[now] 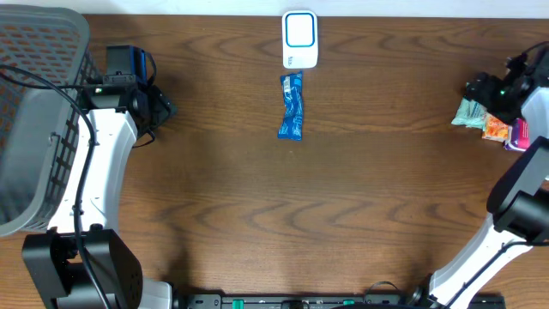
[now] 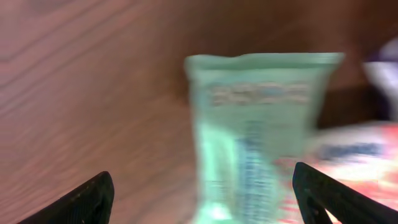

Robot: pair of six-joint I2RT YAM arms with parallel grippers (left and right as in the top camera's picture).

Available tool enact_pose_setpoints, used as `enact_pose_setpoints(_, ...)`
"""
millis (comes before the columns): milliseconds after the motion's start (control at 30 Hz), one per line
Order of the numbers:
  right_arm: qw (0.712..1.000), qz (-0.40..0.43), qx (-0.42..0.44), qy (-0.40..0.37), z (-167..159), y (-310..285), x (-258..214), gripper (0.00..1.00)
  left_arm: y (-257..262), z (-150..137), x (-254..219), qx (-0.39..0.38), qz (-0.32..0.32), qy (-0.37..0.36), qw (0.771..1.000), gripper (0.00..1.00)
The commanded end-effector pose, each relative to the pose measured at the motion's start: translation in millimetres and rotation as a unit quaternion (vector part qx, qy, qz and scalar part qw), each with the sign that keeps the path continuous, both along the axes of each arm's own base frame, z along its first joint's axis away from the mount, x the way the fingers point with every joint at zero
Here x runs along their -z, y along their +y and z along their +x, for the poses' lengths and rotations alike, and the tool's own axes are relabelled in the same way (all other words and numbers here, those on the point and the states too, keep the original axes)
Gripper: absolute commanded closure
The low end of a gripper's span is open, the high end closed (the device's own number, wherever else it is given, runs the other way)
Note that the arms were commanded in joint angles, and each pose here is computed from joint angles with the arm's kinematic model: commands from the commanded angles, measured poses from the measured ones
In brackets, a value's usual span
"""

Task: Scan the item barcode
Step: 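Carry the mint-green pack right and drop it by the other packs, then reach the right gripper left and grasp the blue Oreo wrapper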

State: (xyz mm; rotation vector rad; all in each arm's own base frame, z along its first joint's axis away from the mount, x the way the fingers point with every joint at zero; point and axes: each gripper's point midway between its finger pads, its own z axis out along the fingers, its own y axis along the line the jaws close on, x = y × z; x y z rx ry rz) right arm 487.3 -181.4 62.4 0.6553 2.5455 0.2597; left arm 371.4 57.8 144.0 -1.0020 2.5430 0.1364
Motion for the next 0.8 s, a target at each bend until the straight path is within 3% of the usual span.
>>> enact_pose_setpoints(0,0.994,0.047,-0.080,-0.052,23,57,-26,0.14,3,-1,1,-0.009,0.004,0.002,1.000,0.02)
enact_pose_setpoints(333,0.951,0.114,-0.254,-0.135,52,211,-68,0.21,3,-1,1,-0.009,0.004,0.002,1.000,0.02)
enact_pose_setpoints(633,0.939,0.086,-0.330,-0.047,22,328,-23,0.30,3,-1,1,-0.009,0.004,0.002,1.000,0.02)
enact_pose_setpoints(767,0.929,0.087,-0.358,-0.020,6,379,-2,0.25,3,-1,1,-0.009,0.003,0.002,1.000,0.02)
